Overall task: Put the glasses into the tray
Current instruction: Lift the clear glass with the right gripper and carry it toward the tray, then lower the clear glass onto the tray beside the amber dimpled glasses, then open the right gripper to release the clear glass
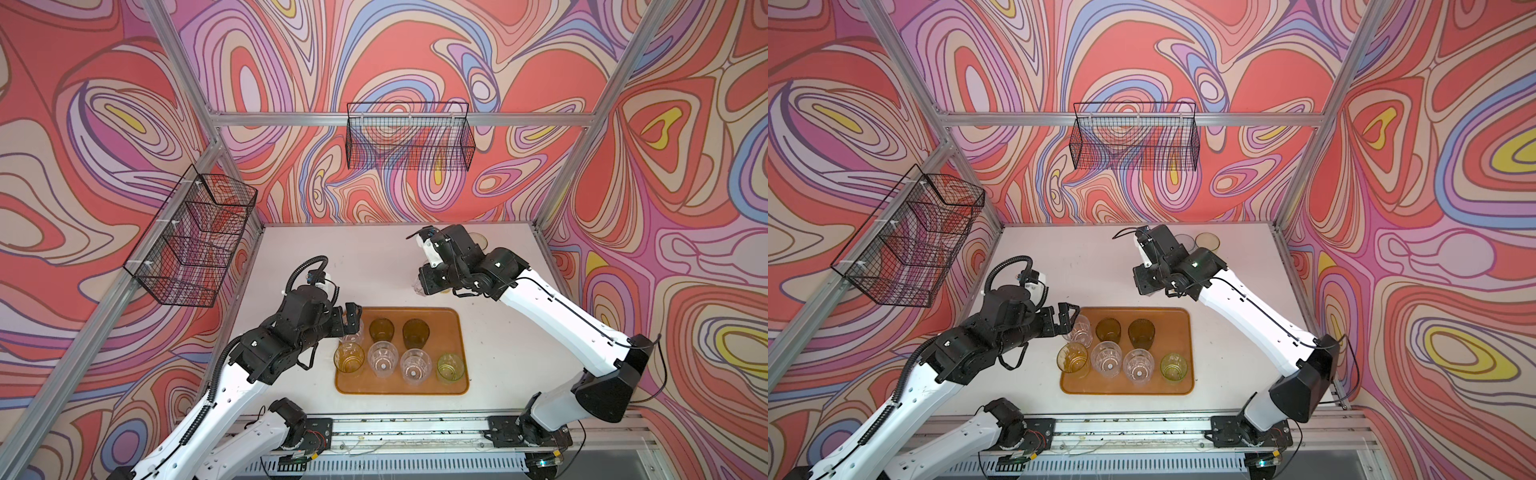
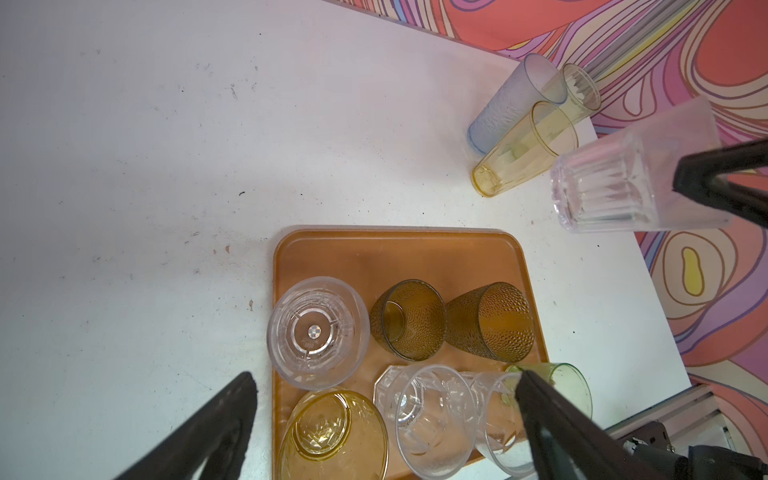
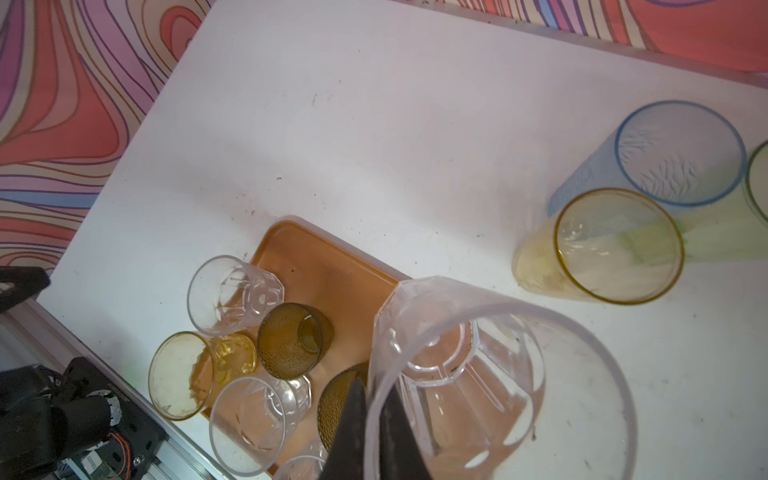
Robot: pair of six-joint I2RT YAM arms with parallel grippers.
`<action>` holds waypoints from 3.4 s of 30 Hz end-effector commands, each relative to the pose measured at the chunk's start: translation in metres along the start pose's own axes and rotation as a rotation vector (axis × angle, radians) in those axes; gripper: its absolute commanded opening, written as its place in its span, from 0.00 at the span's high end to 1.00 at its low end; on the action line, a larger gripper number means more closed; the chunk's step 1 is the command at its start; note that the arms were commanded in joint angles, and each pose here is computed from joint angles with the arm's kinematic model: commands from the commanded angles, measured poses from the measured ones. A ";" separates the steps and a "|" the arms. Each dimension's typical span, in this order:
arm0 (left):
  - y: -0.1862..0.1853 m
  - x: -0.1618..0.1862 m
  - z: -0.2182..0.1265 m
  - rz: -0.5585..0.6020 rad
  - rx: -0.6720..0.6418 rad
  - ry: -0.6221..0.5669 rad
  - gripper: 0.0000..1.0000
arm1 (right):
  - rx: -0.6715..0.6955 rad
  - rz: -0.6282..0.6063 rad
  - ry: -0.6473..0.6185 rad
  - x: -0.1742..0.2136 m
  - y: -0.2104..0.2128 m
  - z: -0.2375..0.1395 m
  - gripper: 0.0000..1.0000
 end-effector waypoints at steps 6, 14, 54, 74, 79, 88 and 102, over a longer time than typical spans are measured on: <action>0.002 -0.003 -0.002 0.017 -0.020 -0.018 0.00 | 0.112 0.065 0.038 0.035 -0.020 -0.011 1.00; 0.005 -0.010 -0.015 0.080 -0.059 -0.042 0.00 | 0.190 0.080 0.055 0.055 -0.034 -0.022 1.00; 0.019 0.014 0.000 0.068 -0.034 -0.057 0.00 | 0.124 0.266 0.156 0.124 -0.037 0.066 1.00; 0.022 0.020 0.008 0.059 -0.060 -0.023 0.00 | 0.124 0.286 0.198 0.134 -0.035 0.086 1.00; 0.023 0.021 0.010 0.050 -0.053 -0.026 0.00 | 0.113 0.287 0.194 0.133 -0.034 0.084 0.93; 0.022 0.021 0.012 0.055 -0.060 -0.015 0.00 | 0.115 0.292 0.194 0.129 -0.033 0.083 0.84; 0.017 0.017 0.008 0.052 -0.037 -0.015 0.00 | 0.107 0.315 0.107 0.106 -0.030 0.055 0.65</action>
Point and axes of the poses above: each gripper's point midway between its finger pads, its own z axis out along the fingers, its own y axis along the line the jaws close on, x = y × z, the point moved 7 cm from there along -z, back along the fingers, and after that the axes turned 2 degrees about -z, right-handed, at the moved point
